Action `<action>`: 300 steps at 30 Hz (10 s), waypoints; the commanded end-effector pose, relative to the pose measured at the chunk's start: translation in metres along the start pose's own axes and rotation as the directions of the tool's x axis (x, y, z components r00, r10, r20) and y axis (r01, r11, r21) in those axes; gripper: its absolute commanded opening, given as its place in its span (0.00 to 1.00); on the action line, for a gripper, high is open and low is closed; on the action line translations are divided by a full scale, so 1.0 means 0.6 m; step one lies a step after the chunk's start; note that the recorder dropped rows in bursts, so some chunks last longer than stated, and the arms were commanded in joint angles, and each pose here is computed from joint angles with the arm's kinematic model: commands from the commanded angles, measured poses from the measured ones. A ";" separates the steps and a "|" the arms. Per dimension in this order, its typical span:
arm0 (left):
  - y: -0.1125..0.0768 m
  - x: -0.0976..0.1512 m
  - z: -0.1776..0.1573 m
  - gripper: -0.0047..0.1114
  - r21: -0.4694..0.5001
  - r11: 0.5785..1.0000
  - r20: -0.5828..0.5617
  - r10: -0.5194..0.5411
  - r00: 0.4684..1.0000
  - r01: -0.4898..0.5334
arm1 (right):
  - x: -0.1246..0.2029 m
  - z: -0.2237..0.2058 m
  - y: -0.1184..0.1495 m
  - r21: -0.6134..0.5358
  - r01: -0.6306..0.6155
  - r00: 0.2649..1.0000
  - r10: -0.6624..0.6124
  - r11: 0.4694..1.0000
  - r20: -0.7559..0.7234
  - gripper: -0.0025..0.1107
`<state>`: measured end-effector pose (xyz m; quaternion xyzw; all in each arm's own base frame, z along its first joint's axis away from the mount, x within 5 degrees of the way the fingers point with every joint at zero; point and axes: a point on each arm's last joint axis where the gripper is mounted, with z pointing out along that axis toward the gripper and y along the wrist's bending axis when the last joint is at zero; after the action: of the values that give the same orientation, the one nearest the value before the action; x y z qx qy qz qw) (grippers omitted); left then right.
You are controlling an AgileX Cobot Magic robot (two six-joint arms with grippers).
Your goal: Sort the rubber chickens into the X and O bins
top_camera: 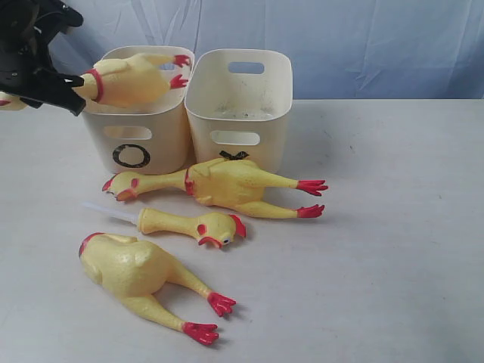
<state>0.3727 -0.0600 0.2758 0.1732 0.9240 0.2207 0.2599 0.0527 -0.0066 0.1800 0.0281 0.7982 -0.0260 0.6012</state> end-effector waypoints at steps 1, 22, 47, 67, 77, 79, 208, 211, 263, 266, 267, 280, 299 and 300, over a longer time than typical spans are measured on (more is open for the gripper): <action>0.004 -0.005 -0.007 0.37 -0.007 1.000 0.022 -0.011 1.000 0.011 | -0.002 0.000 0.000 0.001 0.004 1.000 -0.004 1.000 0.012 0.02; 0.033 -0.052 -0.109 0.37 0.201 0.972 0.149 -0.152 0.977 0.121 | -0.002 0.000 0.000 0.002 0.004 1.000 -0.004 1.000 0.011 0.02; 0.036 0.096 -0.298 0.04 0.497 0.867 0.260 -0.114 0.959 -0.031 | -0.002 0.000 0.001 -0.004 -0.011 1.000 0.011 1.000 0.009 0.02; -0.032 0.292 -0.268 0.04 0.511 0.859 0.405 -0.267 0.874 0.025 | -0.002 0.000 0.001 -0.004 -0.011 1.000 0.011 1.000 0.011 0.02; -0.053 0.312 -0.234 0.04 0.526 0.847 0.399 -0.321 0.859 0.072 | -0.026 -0.003 0.008 -0.077 -0.129 0.977 0.140 0.989 0.163 0.02; -0.054 0.312 -0.234 0.04 0.533 0.843 0.398 -0.330 0.856 0.078 | -0.039 -0.006 0.011 -0.129 -0.220 0.941 0.245 0.967 0.233 0.02; -0.053 0.322 -0.240 0.04 0.527 0.848 0.396 -0.311 0.864 0.064 | -0.059 0.304 0.544 -0.842 0.292 0.757 -0.648 0.453 -0.086 0.80; -0.053 0.322 -0.240 0.04 0.527 0.848 0.396 -0.311 0.864 0.064 | -0.049 0.309 0.546 -0.843 0.290 0.748 -0.656 0.453 -0.095 0.80; -0.053 0.322 -0.240 0.04 0.524 0.850 0.397 -0.308 0.865 0.062 | -0.068 0.311 0.564 -0.840 0.166 0.806 -0.562 0.517 -0.186 0.02; -0.053 0.323 -0.240 0.04 0.520 0.852 0.399 -0.304 0.865 0.059 | -0.098 0.300 0.561 -0.835 0.142 0.838 -0.514 0.532 -0.185 0.02; -0.052 0.323 -0.239 0.04 0.516 0.855 0.400 -0.299 0.866 0.057 | -0.112 0.295 0.559 -0.832 0.138 0.851 -0.494 0.537 -0.177 0.02; -0.049 0.324 -0.237 0.04 0.483 0.875 0.414 -0.266 0.870 0.038 | -0.241 0.256 0.525 -0.763 0.194 0.950 -0.313 0.617 -0.012 0.02; -0.049 0.323 -0.237 0.04 0.484 0.874 0.416 -0.269 0.868 0.039 | -0.312 0.295 0.457 -0.503 0.331 0.943 -0.273 0.798 0.187 0.01; -0.049 0.323 -0.237 0.04 0.484 0.874 0.416 -0.269 0.868 0.039 | -0.313 0.303 0.449 -0.504 0.326 0.945 -0.276 0.800 0.174 0.01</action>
<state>0.1328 -0.0464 0.2922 0.2041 0.8711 -0.0746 0.4404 0.2871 0.2625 0.3047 -0.2826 0.7340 0.1095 0.6078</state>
